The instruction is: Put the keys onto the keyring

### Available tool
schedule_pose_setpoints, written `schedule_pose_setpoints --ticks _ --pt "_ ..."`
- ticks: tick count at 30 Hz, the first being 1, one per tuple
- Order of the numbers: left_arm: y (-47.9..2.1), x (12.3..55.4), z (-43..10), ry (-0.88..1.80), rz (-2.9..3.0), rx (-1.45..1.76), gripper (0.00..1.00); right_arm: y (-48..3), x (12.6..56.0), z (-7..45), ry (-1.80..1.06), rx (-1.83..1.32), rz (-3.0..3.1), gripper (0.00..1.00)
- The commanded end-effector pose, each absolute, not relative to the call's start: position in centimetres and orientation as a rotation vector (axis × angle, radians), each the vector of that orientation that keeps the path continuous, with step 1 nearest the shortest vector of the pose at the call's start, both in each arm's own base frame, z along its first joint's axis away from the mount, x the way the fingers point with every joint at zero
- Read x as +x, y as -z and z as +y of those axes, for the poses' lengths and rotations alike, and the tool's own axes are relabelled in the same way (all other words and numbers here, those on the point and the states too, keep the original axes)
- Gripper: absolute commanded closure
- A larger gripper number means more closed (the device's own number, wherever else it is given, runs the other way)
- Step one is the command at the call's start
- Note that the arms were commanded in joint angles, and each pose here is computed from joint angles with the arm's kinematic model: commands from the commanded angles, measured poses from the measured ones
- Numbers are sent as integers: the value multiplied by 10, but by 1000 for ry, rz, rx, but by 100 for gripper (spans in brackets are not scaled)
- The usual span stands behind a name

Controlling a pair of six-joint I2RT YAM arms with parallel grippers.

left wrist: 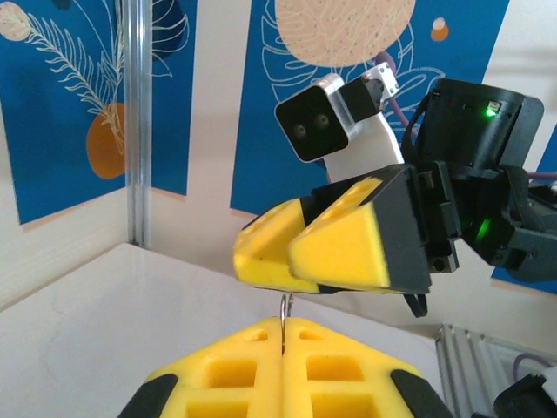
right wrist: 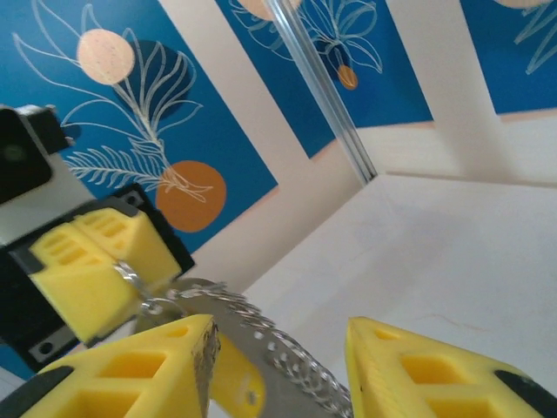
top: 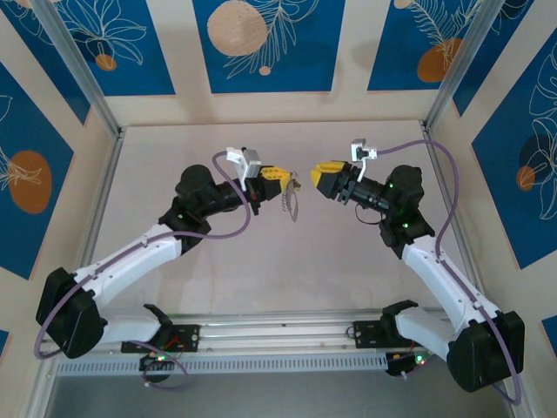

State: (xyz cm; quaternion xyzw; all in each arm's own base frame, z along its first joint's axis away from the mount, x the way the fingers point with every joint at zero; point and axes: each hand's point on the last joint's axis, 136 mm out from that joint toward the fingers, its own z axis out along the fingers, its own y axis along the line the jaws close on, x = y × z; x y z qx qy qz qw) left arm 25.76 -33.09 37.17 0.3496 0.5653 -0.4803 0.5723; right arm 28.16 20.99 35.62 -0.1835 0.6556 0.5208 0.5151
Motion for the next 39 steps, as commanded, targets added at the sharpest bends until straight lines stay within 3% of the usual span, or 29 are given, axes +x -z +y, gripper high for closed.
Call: schedule_pose_setpoints --ticks 1,23,39 --pt "-390 256 -330 1213 1226 779 100 -375 274 212 -1297 -485 1468 51" --pt "-400 271 -330 1388 1153 643 100 -377 267 240 -1414 -591 1357 49" --pt "-396 273 -336 1410 1168 660 100 -380 269 248 -1434 -608 1344 89"
